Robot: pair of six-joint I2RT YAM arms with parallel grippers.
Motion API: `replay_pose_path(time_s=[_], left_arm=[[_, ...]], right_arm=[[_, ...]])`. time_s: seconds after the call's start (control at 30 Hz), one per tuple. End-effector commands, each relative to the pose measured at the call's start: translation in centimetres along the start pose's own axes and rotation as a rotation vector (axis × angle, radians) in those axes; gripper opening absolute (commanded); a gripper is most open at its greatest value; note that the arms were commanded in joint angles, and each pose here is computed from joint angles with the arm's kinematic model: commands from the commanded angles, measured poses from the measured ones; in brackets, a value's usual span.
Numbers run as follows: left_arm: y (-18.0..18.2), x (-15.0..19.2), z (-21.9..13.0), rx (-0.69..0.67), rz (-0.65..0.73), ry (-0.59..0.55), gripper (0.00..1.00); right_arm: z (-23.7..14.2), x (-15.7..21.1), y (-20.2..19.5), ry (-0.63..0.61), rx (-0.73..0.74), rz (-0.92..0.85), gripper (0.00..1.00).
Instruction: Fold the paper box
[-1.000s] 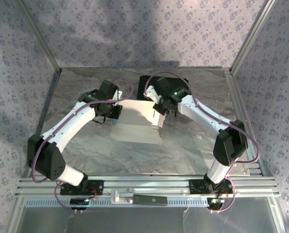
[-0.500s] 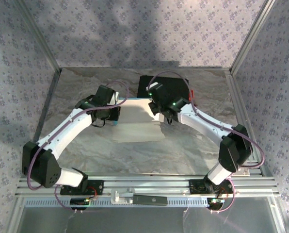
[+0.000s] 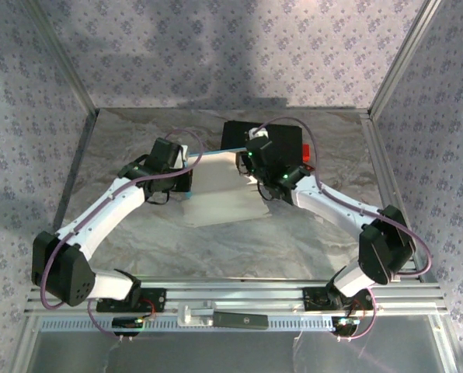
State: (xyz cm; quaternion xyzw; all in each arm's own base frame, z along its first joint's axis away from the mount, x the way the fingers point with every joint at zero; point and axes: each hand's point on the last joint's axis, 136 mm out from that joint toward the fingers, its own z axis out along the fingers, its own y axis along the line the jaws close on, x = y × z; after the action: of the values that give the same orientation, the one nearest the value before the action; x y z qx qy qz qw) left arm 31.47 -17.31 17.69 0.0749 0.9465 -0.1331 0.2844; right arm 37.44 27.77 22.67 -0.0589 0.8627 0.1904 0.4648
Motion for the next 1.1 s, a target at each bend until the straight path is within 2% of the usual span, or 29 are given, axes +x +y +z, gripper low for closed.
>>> replay_pose_path(time_s=[0.0, 0.17, 0.37, 0.5, 0.7, 0.9, 1.07], left_arm=[[-1.5, -1.5, -0.9, 0.071, 0.013, -0.073, 0.00], [-1.0, -1.4, -0.8, 0.046, 0.036, -0.092, 0.00], [-0.9, -1.7, -1.0, 0.032, 0.069, -0.129, 0.00], [-1.2, -1.8, -1.2, 0.023, 0.092, -0.153, 0.00], [-1.5, -1.8, -1.2, -0.009, 0.129, -0.161, 0.00], [-1.7, -1.8, -1.3, -0.012, 0.134, -0.171, 0.00], [-1.7, -1.8, -1.5, -0.019, 0.139, -0.177, 0.00]], right_arm=[[-2.9, -2.2, 2.7, -0.053, -0.149, 0.060, 0.30], [-6.3, -3.5, 0.7, -0.058, -0.151, 0.131, 0.39], [-7.6, -3.8, -2.1, 0.003, -0.156, 0.247, 0.48], [-6.7, -3.3, -3.6, 0.047, -0.083, 0.316, 0.49], [-5.5, -4.5, -3.2, 0.069, -0.074, 0.370, 0.47], [-3.7, -3.1, -3.7, 0.132, -0.045, 0.410, 0.46], [-4.1, -2.2, -4.2, 0.137, -0.025, 0.438, 0.46]])
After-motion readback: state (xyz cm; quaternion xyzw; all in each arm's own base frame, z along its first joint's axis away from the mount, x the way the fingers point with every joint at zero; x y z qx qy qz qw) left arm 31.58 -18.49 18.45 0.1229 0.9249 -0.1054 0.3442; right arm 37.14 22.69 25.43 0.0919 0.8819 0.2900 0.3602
